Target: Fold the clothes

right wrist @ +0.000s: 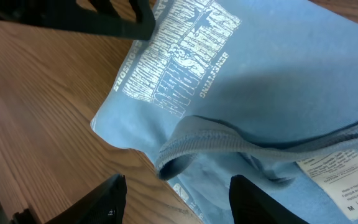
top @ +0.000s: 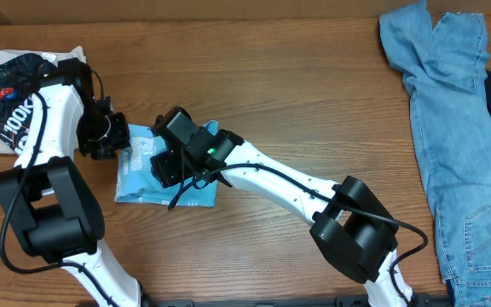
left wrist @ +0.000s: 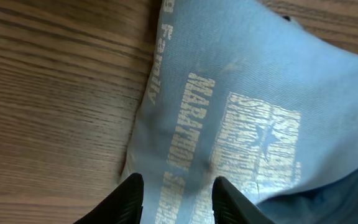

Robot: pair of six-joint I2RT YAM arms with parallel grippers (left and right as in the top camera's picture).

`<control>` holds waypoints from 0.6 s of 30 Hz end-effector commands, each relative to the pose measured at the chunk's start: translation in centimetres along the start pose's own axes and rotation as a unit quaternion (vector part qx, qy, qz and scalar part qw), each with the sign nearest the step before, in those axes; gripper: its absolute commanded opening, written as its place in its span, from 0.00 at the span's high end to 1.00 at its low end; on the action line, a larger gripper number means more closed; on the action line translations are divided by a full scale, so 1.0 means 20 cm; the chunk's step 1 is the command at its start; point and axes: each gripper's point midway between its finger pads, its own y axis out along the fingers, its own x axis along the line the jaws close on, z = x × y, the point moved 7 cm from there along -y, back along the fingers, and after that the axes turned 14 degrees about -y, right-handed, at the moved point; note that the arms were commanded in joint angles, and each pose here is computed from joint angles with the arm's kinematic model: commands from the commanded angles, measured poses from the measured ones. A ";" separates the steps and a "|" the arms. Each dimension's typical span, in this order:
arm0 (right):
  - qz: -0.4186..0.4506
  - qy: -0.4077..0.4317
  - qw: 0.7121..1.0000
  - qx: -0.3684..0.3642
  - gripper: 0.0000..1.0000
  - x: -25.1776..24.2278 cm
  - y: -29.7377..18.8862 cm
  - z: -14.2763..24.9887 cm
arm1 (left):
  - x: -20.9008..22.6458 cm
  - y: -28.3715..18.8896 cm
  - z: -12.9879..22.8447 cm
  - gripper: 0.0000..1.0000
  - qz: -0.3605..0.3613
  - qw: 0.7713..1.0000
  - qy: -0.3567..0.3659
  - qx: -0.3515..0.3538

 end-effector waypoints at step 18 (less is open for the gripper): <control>0.006 0.050 0.999 0.011 0.63 -0.03 0.10 0.03 | 0.00 0.04 0.00 0.60 0.000 1.000 0.005 0.013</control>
